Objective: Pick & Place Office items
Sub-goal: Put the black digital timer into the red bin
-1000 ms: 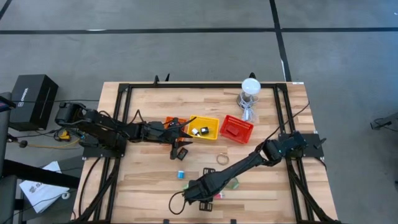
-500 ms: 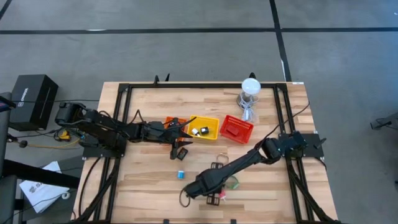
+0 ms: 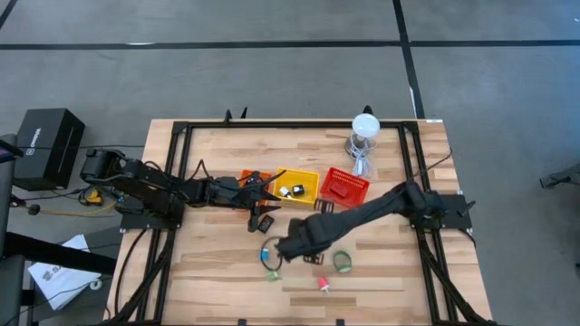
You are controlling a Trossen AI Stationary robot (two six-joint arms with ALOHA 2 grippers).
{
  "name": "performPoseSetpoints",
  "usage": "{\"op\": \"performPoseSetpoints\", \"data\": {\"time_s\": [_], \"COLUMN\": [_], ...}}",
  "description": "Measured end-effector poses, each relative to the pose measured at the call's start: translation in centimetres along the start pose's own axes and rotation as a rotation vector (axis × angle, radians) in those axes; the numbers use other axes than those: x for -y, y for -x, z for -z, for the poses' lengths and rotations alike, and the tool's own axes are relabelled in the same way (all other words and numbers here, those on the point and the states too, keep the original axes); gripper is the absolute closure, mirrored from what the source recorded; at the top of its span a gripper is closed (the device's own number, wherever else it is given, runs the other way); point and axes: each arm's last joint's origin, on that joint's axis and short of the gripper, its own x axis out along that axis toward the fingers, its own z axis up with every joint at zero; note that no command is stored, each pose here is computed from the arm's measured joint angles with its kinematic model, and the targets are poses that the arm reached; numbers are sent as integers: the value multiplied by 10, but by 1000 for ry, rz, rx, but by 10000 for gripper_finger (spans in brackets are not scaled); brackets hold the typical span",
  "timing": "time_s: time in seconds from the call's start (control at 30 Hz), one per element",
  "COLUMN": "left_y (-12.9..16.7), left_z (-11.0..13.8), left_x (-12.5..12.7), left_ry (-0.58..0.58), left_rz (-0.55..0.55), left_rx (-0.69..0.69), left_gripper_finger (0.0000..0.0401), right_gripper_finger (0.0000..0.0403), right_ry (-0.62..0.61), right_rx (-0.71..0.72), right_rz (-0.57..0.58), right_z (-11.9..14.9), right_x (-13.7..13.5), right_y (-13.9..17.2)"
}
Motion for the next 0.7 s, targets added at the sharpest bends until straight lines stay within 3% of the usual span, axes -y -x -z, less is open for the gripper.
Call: {"op": "performPoseSetpoints", "data": {"time_s": [0.17,0.37,0.5,0.7], "left_y": [0,0,0,0], "left_z": [0,0,1,0], "left_x": [0,0,0,0], "left_ry": [0,0,0,1], "left_rz": [0,0,0,1], "left_rx": [2,-1,-6,2], "left_gripper_finger": [293,293,293,293], "right_gripper_finger": [351,351,351,351], "right_ry": [-68,-120,-187,-217], "right_rx": [38,-25,-36,-5], "right_rz": [31,87,129,92], "right_z": [10,35,56,81], "right_x": [32,64,82,103], "right_y": [15,4,-17,-67]}}
